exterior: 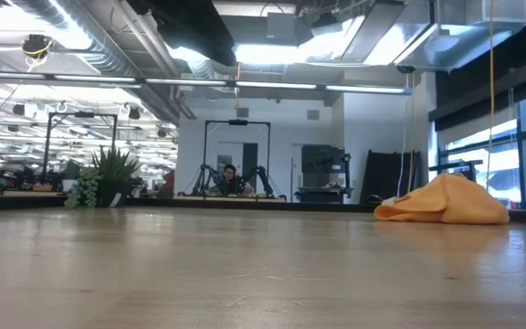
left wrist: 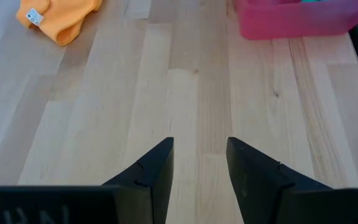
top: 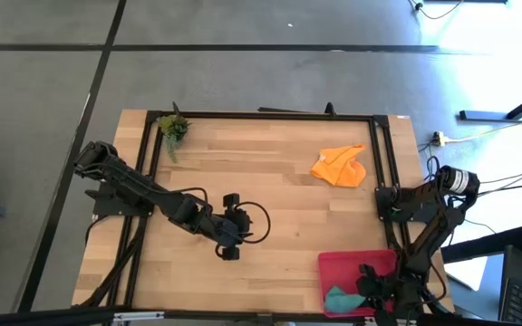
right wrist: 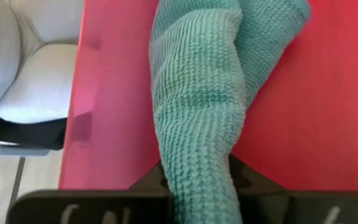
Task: Roll microfiber towels into tight, uniform cylinder then place into a basket
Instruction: Put the blue microfiber cloth into the red bin
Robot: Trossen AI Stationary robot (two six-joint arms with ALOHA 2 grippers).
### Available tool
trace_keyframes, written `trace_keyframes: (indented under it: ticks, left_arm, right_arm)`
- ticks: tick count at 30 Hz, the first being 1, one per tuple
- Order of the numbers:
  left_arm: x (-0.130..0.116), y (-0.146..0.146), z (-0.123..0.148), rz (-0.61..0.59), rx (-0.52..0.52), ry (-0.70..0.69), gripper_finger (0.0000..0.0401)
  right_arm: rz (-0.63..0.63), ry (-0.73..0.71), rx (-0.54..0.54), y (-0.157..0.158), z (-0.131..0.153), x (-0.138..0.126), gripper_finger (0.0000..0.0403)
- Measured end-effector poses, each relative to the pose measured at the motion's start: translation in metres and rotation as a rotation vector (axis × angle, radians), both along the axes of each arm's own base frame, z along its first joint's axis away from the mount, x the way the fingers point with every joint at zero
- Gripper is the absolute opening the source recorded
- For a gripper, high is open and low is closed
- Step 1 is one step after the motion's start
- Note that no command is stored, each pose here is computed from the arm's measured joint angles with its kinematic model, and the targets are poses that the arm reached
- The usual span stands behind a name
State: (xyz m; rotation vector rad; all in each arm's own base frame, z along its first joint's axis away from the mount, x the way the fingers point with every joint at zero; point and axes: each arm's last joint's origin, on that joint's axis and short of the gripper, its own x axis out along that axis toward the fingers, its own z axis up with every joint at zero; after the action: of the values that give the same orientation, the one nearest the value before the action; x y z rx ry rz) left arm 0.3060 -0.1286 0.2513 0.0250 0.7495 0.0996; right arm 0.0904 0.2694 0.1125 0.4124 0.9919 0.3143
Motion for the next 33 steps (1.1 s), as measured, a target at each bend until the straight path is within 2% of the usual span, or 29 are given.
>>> trace_keyframes:
  ticks: [9, 24, 30, 33]
  left_arm:
    - [0.0001, 0.0000, -0.0001, 0.000, 0.000, 0.000, 0.0140]
    - [0.0000, -0.0001, -0.0001, 0.000, 0.000, 0.000, 0.0140]
    - [0.0000, 0.0000, -0.0001, 0.000, 0.000, 0.001, 0.0140]
    - [0.0000, 0.0000, -0.0001, 0.000, 0.000, 0.001, 0.0140]
  right_arm:
    - [-0.009, 0.005, 0.001, -0.0011, -0.0001, 0.0031, 0.0051]
    - [-0.021, 0.004, -0.006, -0.0029, 0.0001, 0.0070, 0.0192]
    - [-0.019, -0.001, -0.014, -0.0033, -0.0001, 0.0072, 0.0220]
    - [0.025, 0.000, -0.024, -0.0028, 0.0003, 0.0070, 0.0223]
